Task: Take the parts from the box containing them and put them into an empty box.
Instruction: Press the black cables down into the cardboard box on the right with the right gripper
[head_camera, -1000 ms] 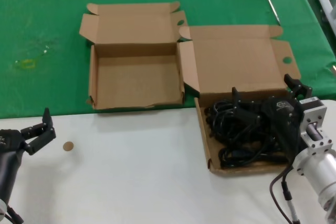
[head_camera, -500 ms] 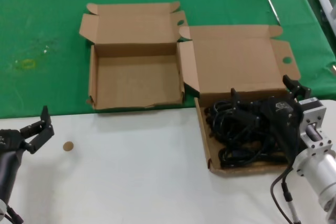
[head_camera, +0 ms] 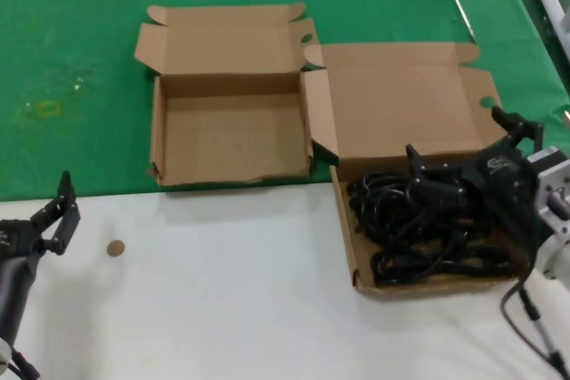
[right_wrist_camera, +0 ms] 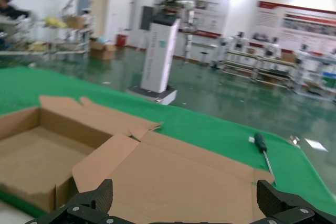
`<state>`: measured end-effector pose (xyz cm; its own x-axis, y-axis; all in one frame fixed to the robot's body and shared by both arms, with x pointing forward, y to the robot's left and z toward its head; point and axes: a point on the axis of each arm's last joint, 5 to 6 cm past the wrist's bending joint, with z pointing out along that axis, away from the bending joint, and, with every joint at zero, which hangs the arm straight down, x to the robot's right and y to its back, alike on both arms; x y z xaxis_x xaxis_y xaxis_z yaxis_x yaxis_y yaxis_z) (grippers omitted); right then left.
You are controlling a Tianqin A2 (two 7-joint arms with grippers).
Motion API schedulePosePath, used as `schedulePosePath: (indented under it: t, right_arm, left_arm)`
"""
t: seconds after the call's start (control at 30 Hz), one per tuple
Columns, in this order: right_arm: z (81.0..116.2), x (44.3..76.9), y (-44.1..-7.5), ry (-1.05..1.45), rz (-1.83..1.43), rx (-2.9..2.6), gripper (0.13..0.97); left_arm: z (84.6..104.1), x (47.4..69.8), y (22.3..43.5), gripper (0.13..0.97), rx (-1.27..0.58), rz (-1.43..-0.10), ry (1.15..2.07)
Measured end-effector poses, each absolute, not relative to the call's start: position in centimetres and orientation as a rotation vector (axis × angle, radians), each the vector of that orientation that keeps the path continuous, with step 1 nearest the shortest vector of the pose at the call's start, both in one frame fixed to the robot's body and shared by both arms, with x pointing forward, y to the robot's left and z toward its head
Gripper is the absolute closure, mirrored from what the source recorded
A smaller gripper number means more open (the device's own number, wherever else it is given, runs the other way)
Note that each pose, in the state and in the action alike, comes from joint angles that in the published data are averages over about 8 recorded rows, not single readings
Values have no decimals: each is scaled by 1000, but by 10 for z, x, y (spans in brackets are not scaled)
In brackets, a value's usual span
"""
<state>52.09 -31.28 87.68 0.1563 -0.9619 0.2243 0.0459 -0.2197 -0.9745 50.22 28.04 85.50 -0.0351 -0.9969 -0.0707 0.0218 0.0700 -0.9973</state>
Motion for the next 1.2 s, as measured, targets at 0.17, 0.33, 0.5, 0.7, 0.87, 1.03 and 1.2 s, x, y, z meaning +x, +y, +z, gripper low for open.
schedulePosePath:
  t: [0.17, 0.33, 0.5, 0.7, 0.87, 1.03, 1.2]
  right_arm:
    - [891, 525, -339, 843, -1253, -1530, 130]
    - [906, 529, -363, 707, -1214, -1668, 130]
    - [927, 533, -384, 531, -1176, -1831, 130]
    - [953, 538, -405, 266, -1132, -2044, 130]
    - [972, 544, -415, 66, -1090, -2190, 130]
    - [987, 555, -420, -74, -1061, -2284, 130]
    - [995, 570, -424, -172, -1029, -2358, 130]
  left_arm:
    - [855, 502, 280, 490, -1125, -1193, 1253]
    - [855, 502, 280, 594, -1125, -1193, 1253]
    - [855, 502, 280, 728, -1125, -1193, 1253]
    - [855, 502, 280, 816, -1125, -1193, 1253]
    - [855, 502, 280, 869, -1125, -1193, 1253]
    - [855, 502, 280, 894, -1125, -1193, 1253]
    - [855, 502, 280, 937, -1125, -1193, 1253]
